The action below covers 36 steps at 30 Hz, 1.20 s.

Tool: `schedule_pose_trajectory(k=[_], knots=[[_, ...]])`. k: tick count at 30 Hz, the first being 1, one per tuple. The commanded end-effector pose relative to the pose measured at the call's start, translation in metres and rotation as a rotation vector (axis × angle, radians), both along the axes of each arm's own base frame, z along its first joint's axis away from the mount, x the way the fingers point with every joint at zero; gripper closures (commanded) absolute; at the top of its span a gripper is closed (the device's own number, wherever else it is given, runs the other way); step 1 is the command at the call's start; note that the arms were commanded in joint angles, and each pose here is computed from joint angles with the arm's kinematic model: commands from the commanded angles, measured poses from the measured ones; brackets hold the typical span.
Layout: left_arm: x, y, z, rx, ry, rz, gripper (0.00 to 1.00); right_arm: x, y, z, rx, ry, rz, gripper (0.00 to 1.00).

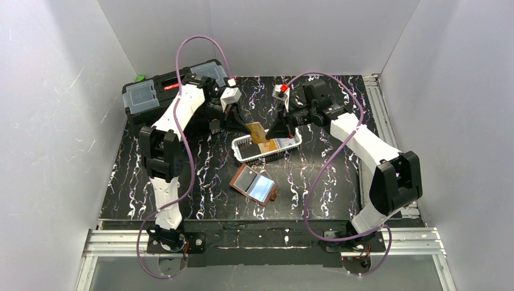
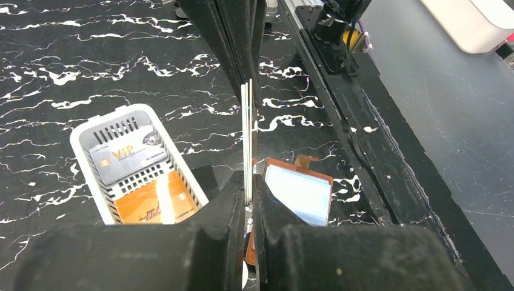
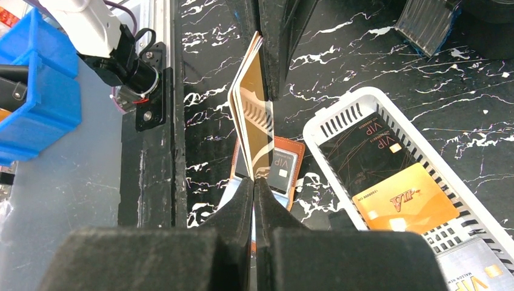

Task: Put the credit cards into the card holder
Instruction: Adjust the credit card.

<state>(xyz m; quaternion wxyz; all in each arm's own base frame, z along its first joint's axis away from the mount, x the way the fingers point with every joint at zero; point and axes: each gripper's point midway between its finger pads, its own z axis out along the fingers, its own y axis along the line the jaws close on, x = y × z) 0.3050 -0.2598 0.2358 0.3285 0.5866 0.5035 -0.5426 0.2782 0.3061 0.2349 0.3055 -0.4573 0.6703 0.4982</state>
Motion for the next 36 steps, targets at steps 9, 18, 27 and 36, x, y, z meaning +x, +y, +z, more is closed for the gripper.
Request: schedule_pose_trajectory(k=[9, 18, 27, 36], knots=[[0.005, 0.002, -0.002, 0.039, -0.119, -0.018, 1.00, -0.003, -0.014, 0.011, -0.082, -0.061, -0.031, 0.99], [0.017, 0.006, -0.020, 0.106, -0.158, -0.005, 1.00, 0.013, -0.034, -0.002, -0.206, -0.106, -0.180, 0.99], [0.023, 0.008, -0.029, 0.141, -0.175, 0.014, 1.00, 0.023, -0.052, 0.001, -0.218, -0.142, -0.293, 0.99], [0.037, 0.007, -0.047, 0.186, -0.208, 0.046, 1.00, 0.025, -0.052, 0.003, -0.203, -0.128, -0.302, 0.99]])
